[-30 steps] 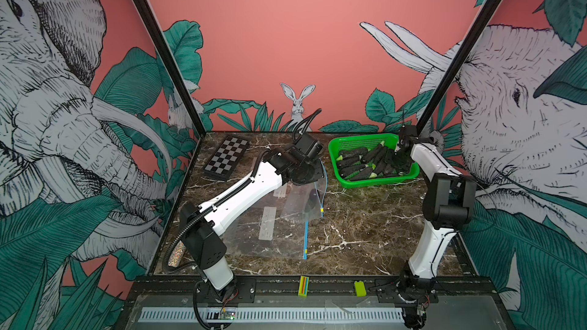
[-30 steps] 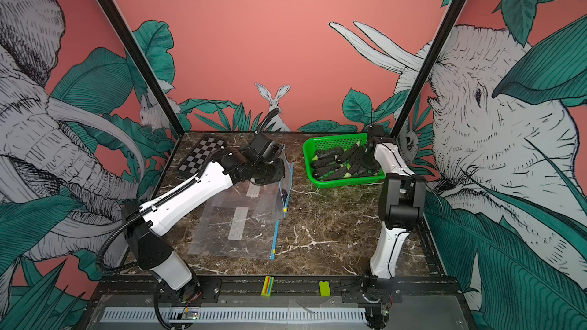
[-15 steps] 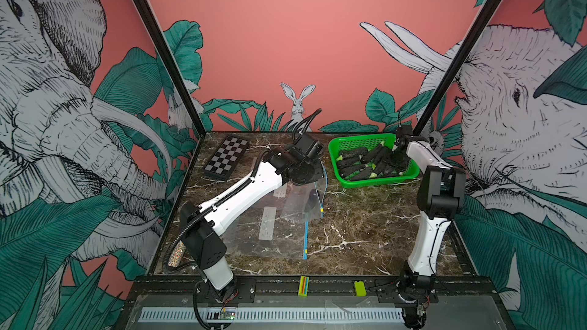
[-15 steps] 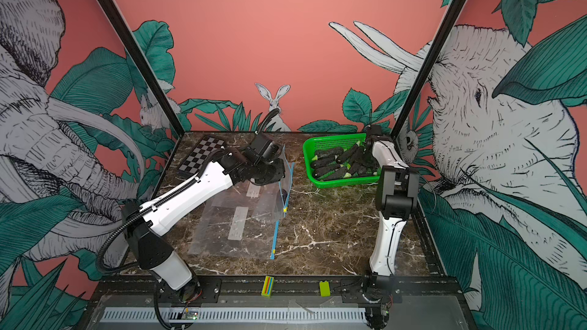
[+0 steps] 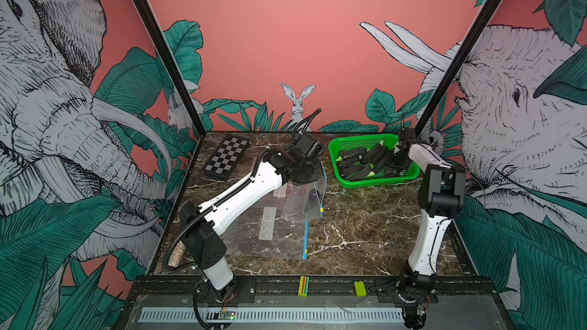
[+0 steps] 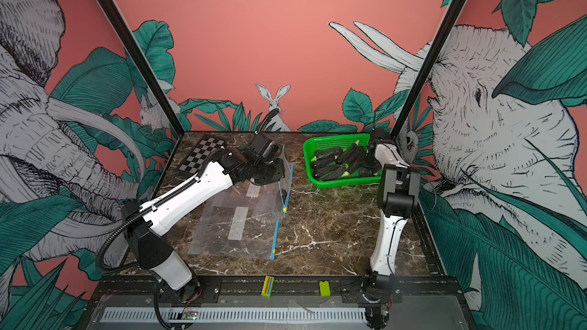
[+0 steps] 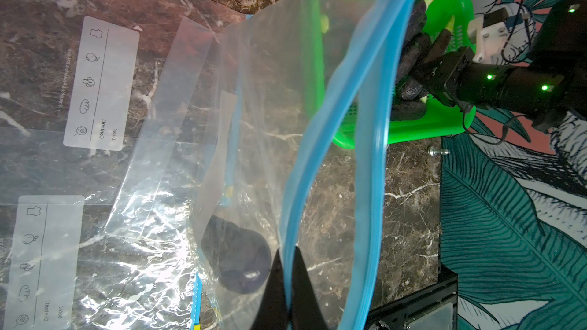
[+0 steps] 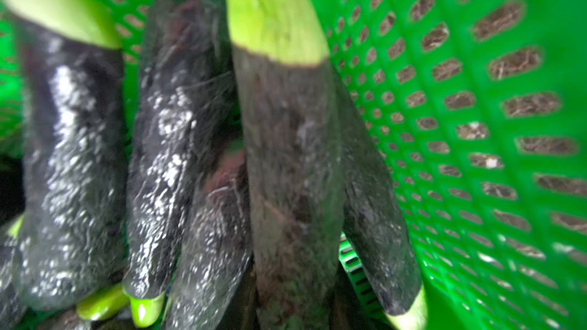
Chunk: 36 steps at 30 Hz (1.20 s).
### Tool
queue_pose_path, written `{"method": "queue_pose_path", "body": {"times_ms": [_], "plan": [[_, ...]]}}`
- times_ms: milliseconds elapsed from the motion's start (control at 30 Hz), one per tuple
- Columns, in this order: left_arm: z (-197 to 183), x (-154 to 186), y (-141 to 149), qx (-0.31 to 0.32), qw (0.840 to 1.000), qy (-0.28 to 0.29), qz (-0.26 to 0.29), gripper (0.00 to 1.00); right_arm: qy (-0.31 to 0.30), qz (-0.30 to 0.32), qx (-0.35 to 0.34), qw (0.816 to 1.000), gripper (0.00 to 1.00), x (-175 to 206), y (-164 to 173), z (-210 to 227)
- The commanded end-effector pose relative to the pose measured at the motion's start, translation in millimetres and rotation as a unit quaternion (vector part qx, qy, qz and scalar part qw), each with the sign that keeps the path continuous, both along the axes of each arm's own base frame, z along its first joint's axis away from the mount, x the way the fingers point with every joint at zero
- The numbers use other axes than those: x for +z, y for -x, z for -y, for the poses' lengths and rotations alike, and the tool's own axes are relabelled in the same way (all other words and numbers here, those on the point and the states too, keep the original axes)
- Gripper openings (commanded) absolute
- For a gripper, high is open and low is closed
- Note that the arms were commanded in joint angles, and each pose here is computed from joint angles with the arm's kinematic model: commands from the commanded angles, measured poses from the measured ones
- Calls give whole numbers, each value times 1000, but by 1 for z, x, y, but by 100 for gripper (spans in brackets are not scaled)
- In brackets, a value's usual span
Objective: Place the eggplant in a zip-top bag and seal the zipper
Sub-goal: Pick up the eggplant from the basket, then place the eggplant in the zipper food storage bag.
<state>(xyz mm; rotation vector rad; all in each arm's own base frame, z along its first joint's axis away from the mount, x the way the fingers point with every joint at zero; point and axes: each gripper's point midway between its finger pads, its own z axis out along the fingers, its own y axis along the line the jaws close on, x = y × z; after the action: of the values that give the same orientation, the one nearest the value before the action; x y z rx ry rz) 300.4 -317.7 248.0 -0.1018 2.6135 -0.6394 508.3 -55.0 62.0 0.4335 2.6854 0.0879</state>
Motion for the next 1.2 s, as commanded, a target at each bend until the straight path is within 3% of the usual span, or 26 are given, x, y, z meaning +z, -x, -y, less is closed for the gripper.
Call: {"method": "queue_pose_path", "body": {"times_ms": [0,200,400,533,700,800,900,1167], "plan": [[-7,7,2,8,1000,1,1,0,-15,56,14,998,20,50,-2,-8],[-5,10,2,3,1000,5,2,0,-44,133,43,989,15,120,12,-27],[-5,14,2,6,1000,11,6,0,-114,208,86,968,14,175,46,-64],[-4,15,3,7,1000,21,4,0,-186,282,148,929,14,227,83,-124],[0,14,3,8,1000,27,-1,0,-246,345,214,880,13,265,137,-205],[1,13,3,7,1000,28,-4,0,-281,373,231,854,13,282,156,-238],[2,14,3,7,999,32,-5,0,-291,391,245,838,13,293,169,-262],[3,16,1,11,999,35,-1,0,-282,382,280,835,13,273,180,-316]]}}
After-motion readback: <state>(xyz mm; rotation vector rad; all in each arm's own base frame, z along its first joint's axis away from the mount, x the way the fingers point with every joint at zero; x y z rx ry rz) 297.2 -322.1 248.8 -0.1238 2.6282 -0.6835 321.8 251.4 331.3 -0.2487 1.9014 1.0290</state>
